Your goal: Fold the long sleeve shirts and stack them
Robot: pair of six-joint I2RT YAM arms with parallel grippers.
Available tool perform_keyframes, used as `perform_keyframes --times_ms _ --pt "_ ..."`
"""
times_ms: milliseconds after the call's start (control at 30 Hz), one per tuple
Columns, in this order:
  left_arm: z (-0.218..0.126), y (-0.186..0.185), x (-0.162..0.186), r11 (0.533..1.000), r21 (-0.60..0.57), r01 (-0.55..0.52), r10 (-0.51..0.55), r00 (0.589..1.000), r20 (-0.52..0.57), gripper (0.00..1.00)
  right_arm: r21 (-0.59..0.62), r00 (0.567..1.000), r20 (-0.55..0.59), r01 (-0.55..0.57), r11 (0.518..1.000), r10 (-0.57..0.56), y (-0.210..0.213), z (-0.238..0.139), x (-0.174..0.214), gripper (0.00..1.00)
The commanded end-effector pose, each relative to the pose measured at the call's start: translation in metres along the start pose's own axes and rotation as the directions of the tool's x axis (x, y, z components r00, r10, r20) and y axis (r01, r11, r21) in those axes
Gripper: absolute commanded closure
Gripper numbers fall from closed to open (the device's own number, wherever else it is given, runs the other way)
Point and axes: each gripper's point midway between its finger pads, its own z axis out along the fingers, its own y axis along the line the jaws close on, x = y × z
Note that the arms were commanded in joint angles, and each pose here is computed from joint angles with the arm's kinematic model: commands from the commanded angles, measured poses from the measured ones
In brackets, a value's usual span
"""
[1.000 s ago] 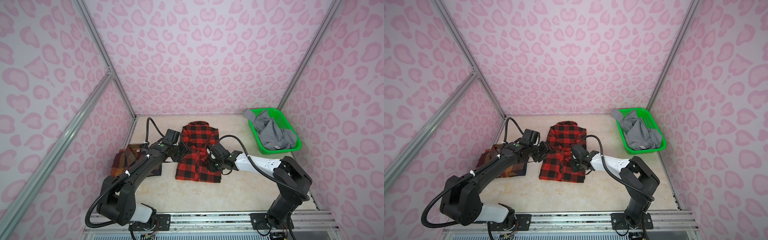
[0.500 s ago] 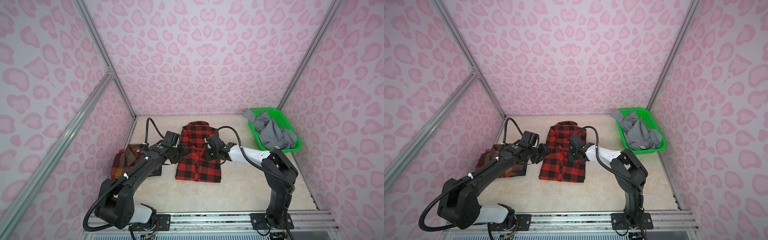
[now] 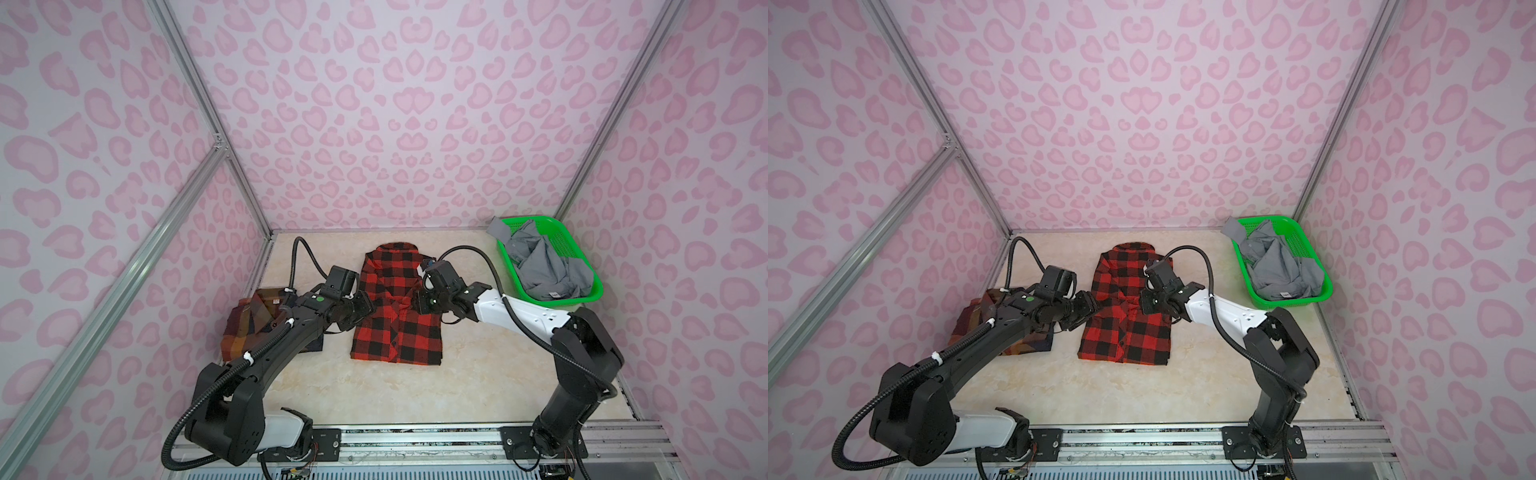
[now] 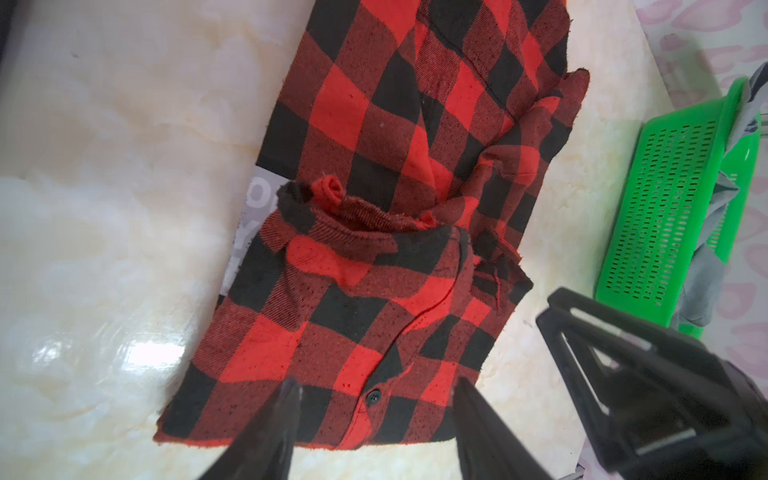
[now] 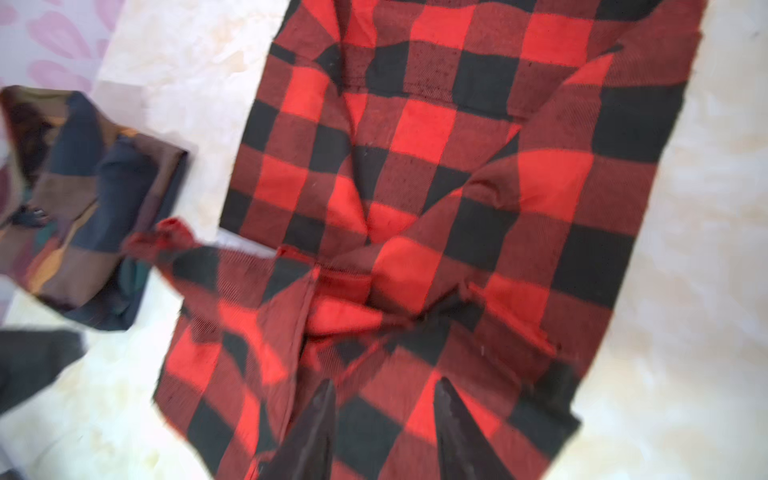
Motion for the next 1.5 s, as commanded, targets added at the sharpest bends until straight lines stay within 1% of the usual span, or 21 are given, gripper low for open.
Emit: perform_keyframes --times_ms 0,67,133,333,467,600,700,833,933,1000,1067,1233,1467 --pt "-0.003 0.001 -0.004 1.000 -0.006 -0.030 0.030 0.999 0.021 0.39 -0.030 0.999 -0.016 -0.052 0.998 0.052 0.000 0.001 0.012 0.62" --pt "-0.002 -0.001 -0.005 0.999 -0.003 -0.034 0.034 0.999 0.021 0.39 -0.053 0.998 -0.042 -0.059 0.997 0.057 0.004 0.009 0.020 0.64" --pt "0.000 -0.002 -0.005 0.999 0.000 -0.038 0.038 0.999 0.015 0.39 -0.038 0.996 -0.069 -0.056 0.998 0.054 0.003 0.020 0.025 0.67" --pt "0.003 -0.003 -0.008 0.997 -0.013 -0.074 0.074 0.997 0.016 0.39 -0.018 0.994 -0.100 -0.048 0.999 0.046 0.005 0.059 0.018 0.68" --pt "0.006 0.000 -0.014 0.992 -0.048 -0.114 0.115 0.993 0.027 0.39 0.008 0.995 -0.091 -0.039 0.999 0.039 0.004 0.075 0.006 0.69" --pt "0.017 0.009 -0.020 0.982 -0.113 -0.151 0.154 0.988 0.021 0.39 0.031 0.992 -0.124 -0.025 0.999 0.028 0.004 0.088 0.004 0.68" --pt "0.027 0.009 -0.023 0.978 -0.127 -0.166 0.168 0.986 0.008 0.39 0.033 0.993 -0.113 -0.016 0.999 0.020 0.004 0.079 0.001 0.67" --pt "0.045 0.009 -0.027 0.974 -0.148 -0.173 0.173 0.985 -0.018 0.39 0.033 0.997 -0.070 -0.010 0.999 0.013 -0.002 0.047 -0.007 0.65" --pt "0.057 0.008 -0.032 0.972 -0.157 -0.175 0.173 0.985 -0.029 0.39 0.030 0.997 -0.057 -0.043 0.999 0.044 -0.017 0.026 0.000 0.66" --pt "0.066 0.008 -0.034 0.971 -0.168 -0.170 0.165 0.985 -0.040 0.40 0.024 0.996 -0.048 -0.074 0.997 0.075 -0.030 0.020 0.007 0.66" --pt "0.076 0.011 -0.034 0.970 -0.183 -0.161 0.153 0.987 -0.054 0.40 0.009 0.993 -0.065 -0.100 0.995 0.100 -0.038 0.022 0.016 0.67" --pt "0.097 0.026 -0.029 0.964 -0.226 -0.140 0.122 0.988 -0.095 0.40 -0.002 0.980 -0.120 -0.162 0.987 0.160 -0.055 0.046 0.027 0.72" --pt "0.117 0.048 -0.021 0.951 -0.280 -0.134 0.097 0.985 -0.144 0.40 0.048 0.975 -0.135 -0.170 0.984 0.175 -0.067 0.057 0.029 0.72"
